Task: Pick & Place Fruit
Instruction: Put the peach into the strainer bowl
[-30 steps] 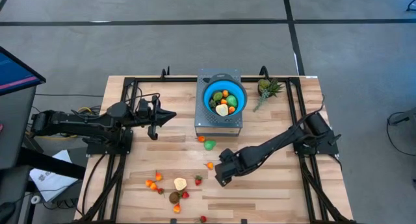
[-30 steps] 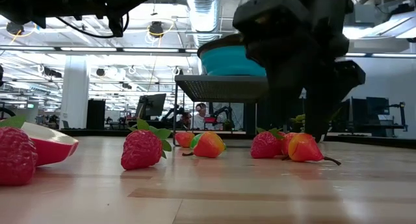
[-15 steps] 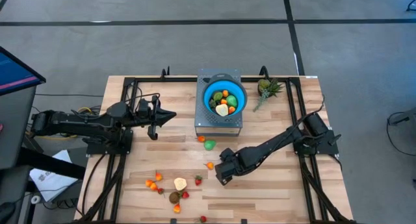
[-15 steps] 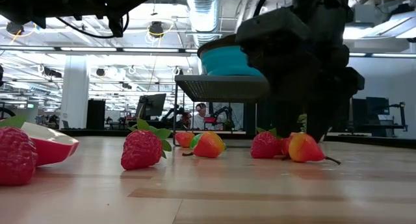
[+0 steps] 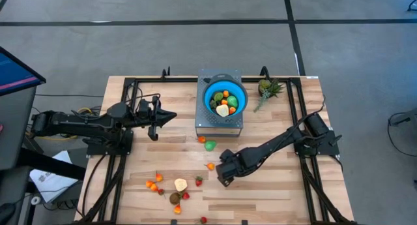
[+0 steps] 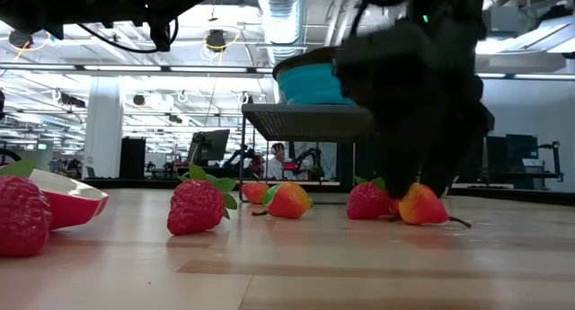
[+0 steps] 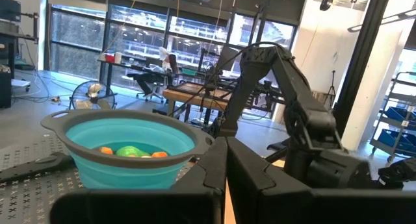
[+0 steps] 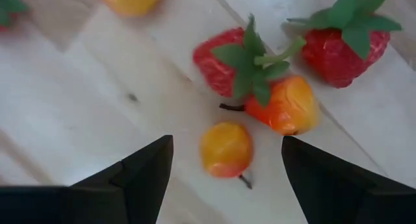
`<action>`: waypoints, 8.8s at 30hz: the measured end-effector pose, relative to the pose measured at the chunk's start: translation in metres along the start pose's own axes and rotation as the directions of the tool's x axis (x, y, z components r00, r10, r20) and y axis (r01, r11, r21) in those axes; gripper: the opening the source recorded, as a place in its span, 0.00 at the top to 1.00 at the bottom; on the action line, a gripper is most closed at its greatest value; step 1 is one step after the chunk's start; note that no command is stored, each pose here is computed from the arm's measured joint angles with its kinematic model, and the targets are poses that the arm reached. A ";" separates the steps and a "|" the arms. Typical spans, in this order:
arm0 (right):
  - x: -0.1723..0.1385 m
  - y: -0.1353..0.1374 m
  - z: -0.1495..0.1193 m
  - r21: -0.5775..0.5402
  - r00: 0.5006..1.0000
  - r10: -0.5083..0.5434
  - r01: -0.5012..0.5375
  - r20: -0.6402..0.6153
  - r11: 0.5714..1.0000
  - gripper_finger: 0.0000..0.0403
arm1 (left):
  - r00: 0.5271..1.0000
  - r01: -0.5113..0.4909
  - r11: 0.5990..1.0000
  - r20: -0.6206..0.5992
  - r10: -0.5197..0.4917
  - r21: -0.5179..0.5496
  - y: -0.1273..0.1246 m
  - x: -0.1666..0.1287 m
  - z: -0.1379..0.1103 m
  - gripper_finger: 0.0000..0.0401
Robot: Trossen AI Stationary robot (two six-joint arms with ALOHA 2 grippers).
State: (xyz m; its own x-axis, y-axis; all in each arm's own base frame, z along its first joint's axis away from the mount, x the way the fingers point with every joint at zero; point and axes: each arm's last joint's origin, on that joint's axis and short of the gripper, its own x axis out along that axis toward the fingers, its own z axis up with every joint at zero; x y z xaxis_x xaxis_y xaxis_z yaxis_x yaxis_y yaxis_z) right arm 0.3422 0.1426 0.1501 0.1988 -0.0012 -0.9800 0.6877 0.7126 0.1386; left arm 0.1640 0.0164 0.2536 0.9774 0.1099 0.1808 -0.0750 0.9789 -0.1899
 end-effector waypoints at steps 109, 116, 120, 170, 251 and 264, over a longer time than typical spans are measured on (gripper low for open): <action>-0.237 -0.059 0.195 -0.277 0.894 0.208 -0.100 0.396 0.956 0.77 | 1.000 0.000 1.000 0.001 0.000 0.000 0.000 0.000 0.000 1.00; -0.233 -0.093 0.214 -0.237 0.923 0.114 -0.025 0.368 0.971 0.77 | 1.000 0.000 1.000 0.001 0.000 0.000 0.000 0.000 0.000 1.00; -0.232 -0.112 0.220 -0.209 0.938 0.064 0.008 0.340 0.978 0.77 | 1.000 0.000 1.000 0.001 0.000 0.000 0.000 0.000 0.000 1.00; -0.229 -0.099 0.197 -0.342 0.970 0.004 0.082 0.244 0.936 0.71 | 1.000 0.000 1.000 0.001 0.000 0.000 0.000 0.000 0.000 1.00; -0.153 0.054 -0.027 0.261 0.965 -0.170 0.115 0.198 0.958 1.00 | 1.000 -0.002 1.000 -0.009 0.002 0.000 0.000 0.000 -0.001 1.00; -0.116 0.061 -0.012 0.316 0.964 -0.244 0.200 0.105 0.928 1.00 | 1.000 -0.003 1.000 -0.017 0.003 0.000 0.000 0.000 -0.002 1.00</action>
State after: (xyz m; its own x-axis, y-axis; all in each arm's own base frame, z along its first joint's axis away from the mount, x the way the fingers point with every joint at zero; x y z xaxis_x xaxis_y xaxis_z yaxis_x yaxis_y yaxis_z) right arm 0.3526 0.1942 0.2705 0.0973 -0.2490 -0.9636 0.8980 0.4393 -0.0229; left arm 0.1642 0.0165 0.2519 0.9803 0.1104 0.1639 -0.0784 0.9786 -0.1902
